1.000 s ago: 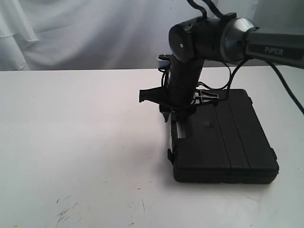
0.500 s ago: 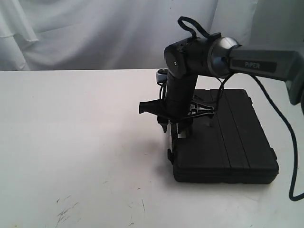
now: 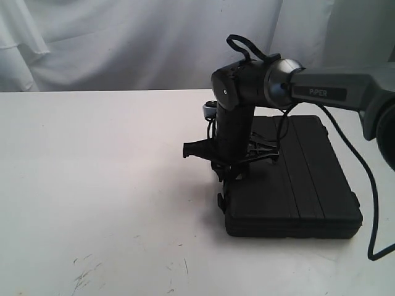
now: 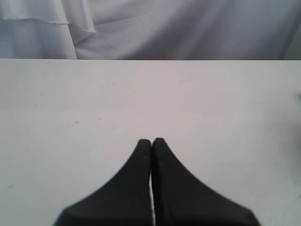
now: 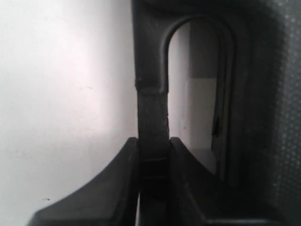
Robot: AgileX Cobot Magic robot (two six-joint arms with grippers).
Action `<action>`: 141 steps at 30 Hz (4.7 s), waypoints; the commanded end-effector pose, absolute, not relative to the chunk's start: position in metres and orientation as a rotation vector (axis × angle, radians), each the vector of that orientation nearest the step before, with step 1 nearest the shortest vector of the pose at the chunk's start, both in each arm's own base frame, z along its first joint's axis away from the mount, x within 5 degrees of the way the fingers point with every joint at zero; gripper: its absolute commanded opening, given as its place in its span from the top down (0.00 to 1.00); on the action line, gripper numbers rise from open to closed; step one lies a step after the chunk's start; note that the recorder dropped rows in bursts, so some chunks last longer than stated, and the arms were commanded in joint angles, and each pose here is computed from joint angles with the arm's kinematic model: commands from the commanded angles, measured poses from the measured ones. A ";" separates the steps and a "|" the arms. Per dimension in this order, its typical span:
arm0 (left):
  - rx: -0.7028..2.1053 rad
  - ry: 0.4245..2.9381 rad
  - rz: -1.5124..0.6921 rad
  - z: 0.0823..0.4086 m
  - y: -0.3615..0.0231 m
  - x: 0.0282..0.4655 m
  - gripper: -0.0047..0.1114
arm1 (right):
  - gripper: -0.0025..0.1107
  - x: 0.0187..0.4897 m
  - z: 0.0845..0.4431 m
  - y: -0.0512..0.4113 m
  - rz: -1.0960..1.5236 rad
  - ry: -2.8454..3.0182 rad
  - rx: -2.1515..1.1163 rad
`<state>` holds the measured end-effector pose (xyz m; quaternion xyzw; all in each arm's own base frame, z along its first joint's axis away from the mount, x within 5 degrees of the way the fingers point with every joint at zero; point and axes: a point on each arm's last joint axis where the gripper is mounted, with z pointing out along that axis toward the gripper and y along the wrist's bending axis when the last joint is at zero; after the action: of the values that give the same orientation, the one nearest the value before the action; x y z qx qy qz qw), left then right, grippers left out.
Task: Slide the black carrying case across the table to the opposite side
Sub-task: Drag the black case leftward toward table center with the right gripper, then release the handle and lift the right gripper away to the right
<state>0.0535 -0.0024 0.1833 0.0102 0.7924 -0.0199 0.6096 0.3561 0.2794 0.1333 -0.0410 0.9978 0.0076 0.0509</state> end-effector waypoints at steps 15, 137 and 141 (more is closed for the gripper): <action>0.021 1.824 -0.044 0.182 -0.002 0.054 0.96 | 0.98 0.324 0.146 0.333 0.222 3.010 -0.170; 0.021 1.824 -0.044 0.182 -0.002 0.054 0.96 | 0.98 0.182 0.371 0.220 0.543 2.105 -0.750; 0.021 1.824 -0.044 0.182 -0.002 0.054 0.96 | 0.98 0.180 0.374 0.216 0.544 2.101 -0.747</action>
<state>0.0535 -0.0024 0.1833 0.0109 0.7924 -0.0193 0.6096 0.1824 0.2203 0.3735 -0.2902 0.8371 0.2232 0.4065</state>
